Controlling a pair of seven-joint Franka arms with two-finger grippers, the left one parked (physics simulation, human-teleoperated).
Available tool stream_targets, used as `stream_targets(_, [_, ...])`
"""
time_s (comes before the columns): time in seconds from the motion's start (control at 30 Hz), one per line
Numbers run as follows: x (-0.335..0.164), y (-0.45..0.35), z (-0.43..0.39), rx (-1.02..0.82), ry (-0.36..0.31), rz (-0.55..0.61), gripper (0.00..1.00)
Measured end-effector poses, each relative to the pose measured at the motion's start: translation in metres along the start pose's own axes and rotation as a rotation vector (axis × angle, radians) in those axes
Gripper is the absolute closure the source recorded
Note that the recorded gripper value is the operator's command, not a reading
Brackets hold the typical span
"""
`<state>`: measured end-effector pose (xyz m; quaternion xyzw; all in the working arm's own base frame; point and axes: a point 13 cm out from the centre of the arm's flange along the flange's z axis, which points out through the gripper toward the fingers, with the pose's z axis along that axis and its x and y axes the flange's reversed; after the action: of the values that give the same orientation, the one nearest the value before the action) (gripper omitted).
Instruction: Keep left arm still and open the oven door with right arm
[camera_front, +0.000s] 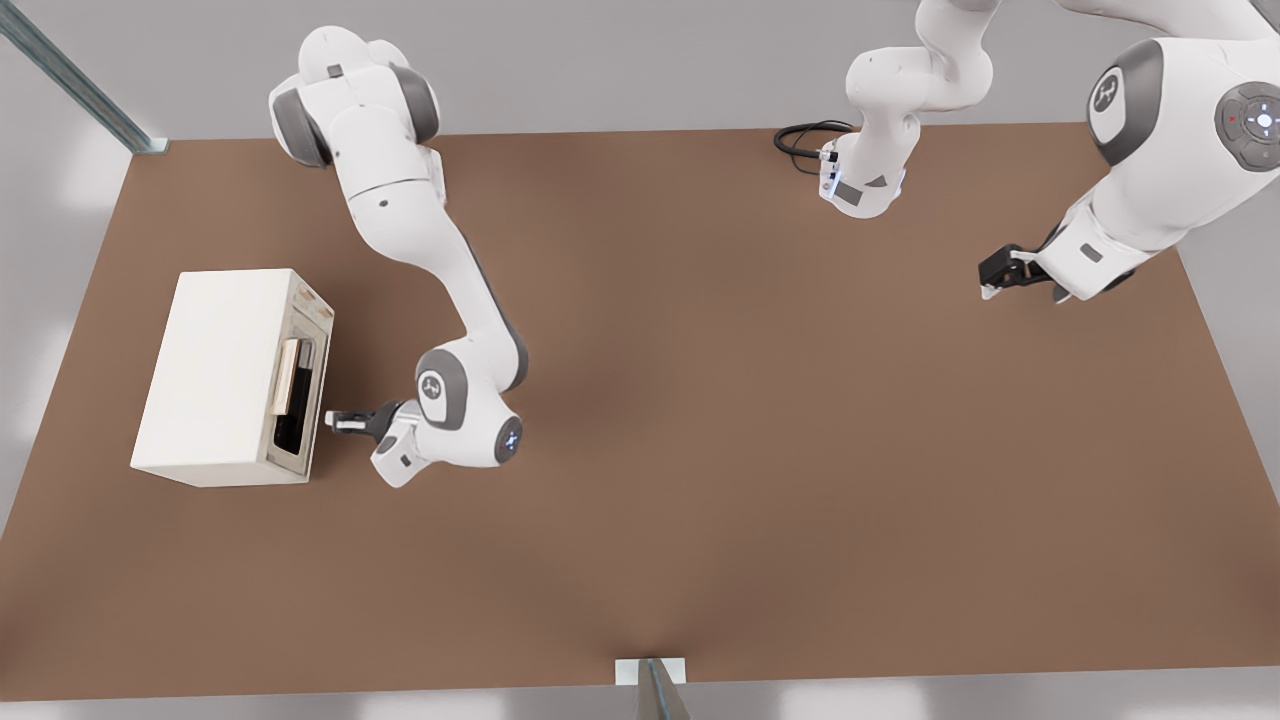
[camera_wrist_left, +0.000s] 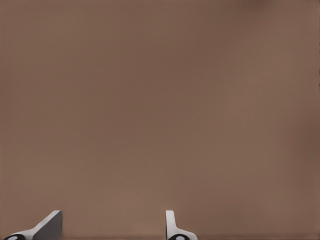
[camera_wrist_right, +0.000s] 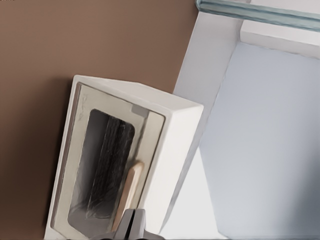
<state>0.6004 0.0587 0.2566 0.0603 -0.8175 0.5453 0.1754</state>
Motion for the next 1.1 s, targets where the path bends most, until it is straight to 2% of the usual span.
stream_targets(0.2, [-0.012, 0.010, 0.025, -0.010, 0.000, 0.011, 0.79])
stream_targets(0.33, [-0.012, -0.023, 0.052, -0.053, 0.025, 0.057, 0.79])
stream_targets(0.47, [-0.017, -0.024, 0.072, -0.060, 0.043, 0.056, 0.79])
stream_targets(0.73, [-0.006, -0.019, 0.082, -0.063, 0.043, 0.039, 0.79])
stream_targets(1.1, [-0.016, -0.019, 0.095, -0.065, 0.024, 0.056, 0.79])
